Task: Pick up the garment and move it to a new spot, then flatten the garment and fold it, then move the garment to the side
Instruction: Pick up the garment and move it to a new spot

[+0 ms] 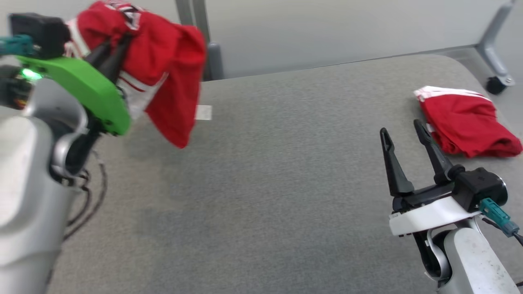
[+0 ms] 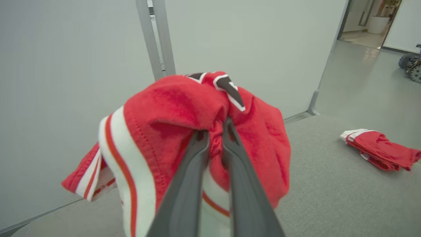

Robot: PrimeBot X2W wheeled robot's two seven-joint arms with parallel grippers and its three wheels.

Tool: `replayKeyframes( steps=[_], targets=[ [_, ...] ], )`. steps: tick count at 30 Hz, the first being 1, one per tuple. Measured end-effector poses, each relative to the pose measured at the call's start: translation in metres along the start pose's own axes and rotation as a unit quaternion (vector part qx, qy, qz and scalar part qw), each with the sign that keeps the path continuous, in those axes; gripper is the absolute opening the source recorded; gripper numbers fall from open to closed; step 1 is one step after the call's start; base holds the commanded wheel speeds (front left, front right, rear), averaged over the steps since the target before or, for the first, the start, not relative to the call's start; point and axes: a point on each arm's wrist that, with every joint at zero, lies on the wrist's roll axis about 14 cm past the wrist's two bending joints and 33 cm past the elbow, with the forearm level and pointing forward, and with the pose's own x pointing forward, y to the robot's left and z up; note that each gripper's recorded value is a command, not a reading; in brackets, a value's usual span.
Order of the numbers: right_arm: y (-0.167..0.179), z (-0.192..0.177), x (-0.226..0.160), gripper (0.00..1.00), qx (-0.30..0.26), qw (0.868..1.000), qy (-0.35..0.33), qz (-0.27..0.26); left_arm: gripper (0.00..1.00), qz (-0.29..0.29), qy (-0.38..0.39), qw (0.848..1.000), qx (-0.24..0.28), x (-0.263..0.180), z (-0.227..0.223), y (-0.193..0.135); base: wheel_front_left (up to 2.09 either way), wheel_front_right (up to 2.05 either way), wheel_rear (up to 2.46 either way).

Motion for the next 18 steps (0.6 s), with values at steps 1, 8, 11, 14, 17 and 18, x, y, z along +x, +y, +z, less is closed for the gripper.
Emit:
replayKeyframes(
  steps=[1,8,11,14,17,18],
  targets=[
    [-0.004,0.002,-0.003,1.00,-0.003,1.000,-0.002,-0.007,0.00,-0.016,-0.004,1.000,-0.006,0.004,-0.001,-0.015,0.00,0.00,0.00],
    [-0.034,0.010,-0.025,1.00,-0.019,0.998,-0.001,-0.054,0.00,-0.116,0.008,0.993,-0.034,0.017,-0.050,-0.114,0.00,0.00,0.00],
    [-0.040,0.006,-0.030,1.00,-0.022,0.998,0.007,-0.064,0.00,-0.142,0.043,0.989,-0.005,0.017,-0.099,-0.144,0.00,0.00,0.00],
    [-0.044,-0.002,-0.032,1.00,-0.021,0.997,0.019,-0.071,0.00,-0.154,0.088,0.984,0.003,0.014,-0.153,-0.163,0.00,0.00,0.00],
    [-0.045,-0.011,-0.034,1.00,-0.020,0.997,0.034,-0.073,0.00,-0.167,0.129,0.977,0.002,0.007,-0.199,-0.181,0.00,0.00,0.00],
    [-0.045,-0.014,-0.034,1.00,-0.019,0.997,0.037,-0.072,0.46,-0.170,0.138,0.976,0.006,0.004,-0.209,-0.183,0.00,0.00,0.00]
  ],
)
